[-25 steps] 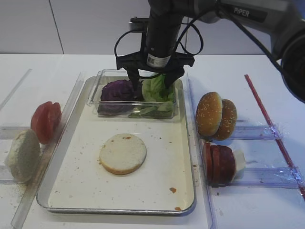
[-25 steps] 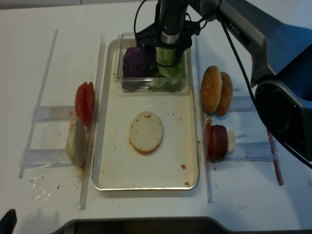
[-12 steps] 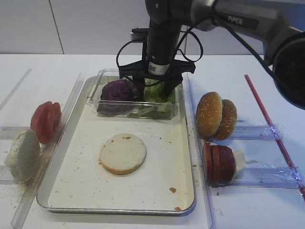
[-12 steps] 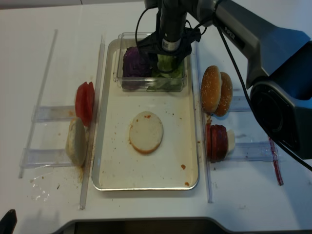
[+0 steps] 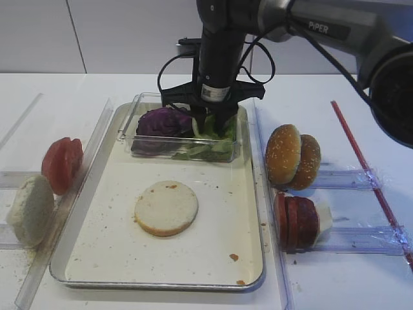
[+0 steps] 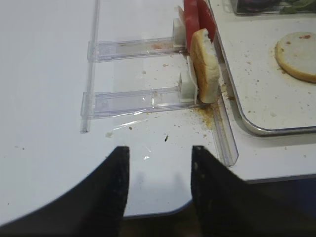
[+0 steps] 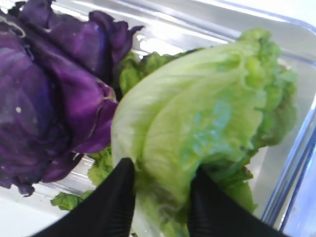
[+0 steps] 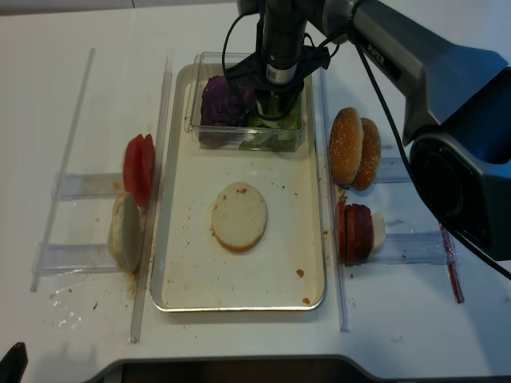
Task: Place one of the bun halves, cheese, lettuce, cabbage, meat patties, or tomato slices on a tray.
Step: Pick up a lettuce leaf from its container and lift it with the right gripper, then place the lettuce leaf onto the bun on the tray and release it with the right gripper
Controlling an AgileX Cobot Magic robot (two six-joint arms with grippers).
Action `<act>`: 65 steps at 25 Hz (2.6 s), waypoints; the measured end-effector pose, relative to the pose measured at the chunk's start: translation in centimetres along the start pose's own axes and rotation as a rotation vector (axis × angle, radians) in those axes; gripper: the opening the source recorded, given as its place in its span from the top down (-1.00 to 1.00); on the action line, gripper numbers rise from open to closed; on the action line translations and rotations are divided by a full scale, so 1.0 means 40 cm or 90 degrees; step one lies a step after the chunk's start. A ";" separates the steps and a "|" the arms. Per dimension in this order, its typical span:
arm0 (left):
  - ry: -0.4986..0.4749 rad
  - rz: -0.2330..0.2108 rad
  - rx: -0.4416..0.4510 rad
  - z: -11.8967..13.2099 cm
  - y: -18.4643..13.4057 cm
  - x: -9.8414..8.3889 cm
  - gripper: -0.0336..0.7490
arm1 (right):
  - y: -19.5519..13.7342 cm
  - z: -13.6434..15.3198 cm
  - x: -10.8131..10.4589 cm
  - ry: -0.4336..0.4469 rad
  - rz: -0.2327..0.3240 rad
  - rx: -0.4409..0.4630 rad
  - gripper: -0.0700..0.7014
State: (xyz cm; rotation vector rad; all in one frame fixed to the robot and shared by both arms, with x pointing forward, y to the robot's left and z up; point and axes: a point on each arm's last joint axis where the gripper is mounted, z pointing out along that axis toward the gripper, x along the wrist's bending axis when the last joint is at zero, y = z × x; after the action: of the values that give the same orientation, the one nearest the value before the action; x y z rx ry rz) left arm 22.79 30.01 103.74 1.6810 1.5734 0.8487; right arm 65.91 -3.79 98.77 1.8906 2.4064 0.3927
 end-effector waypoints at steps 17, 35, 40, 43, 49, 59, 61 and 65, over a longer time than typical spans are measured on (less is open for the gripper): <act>0.000 0.000 0.000 0.000 0.000 0.000 0.18 | 0.003 -0.006 -0.014 -0.040 -0.015 -0.005 0.69; 0.000 0.000 0.000 0.000 0.000 0.000 0.18 | 0.021 -0.125 0.008 0.014 -0.005 -0.068 0.69; 0.000 0.000 0.000 0.000 0.000 0.000 0.18 | 0.017 -0.174 0.011 0.026 -0.005 -0.088 0.69; 0.000 0.000 0.000 0.000 0.000 0.000 0.18 | 0.013 -0.198 0.014 0.037 -0.003 -0.094 0.69; 0.000 0.000 0.000 0.000 0.000 0.000 0.18 | 0.010 -0.223 0.020 0.056 0.000 -0.102 0.69; 0.000 0.000 0.000 0.000 0.000 0.000 0.18 | 0.004 -0.230 0.032 0.086 0.006 -0.095 0.70; 0.000 0.000 0.000 0.000 0.000 0.000 0.18 | -0.003 -0.243 0.035 0.089 0.004 -0.096 0.70; 0.000 0.000 0.000 0.000 0.000 0.000 0.18 | -0.033 -0.279 0.058 0.096 -0.012 -0.097 0.70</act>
State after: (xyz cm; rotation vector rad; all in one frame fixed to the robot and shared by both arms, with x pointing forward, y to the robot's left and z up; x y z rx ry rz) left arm 22.79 30.01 103.74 1.6810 1.5734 0.8487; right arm 61.84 -3.68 109.52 1.8344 2.4036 0.7197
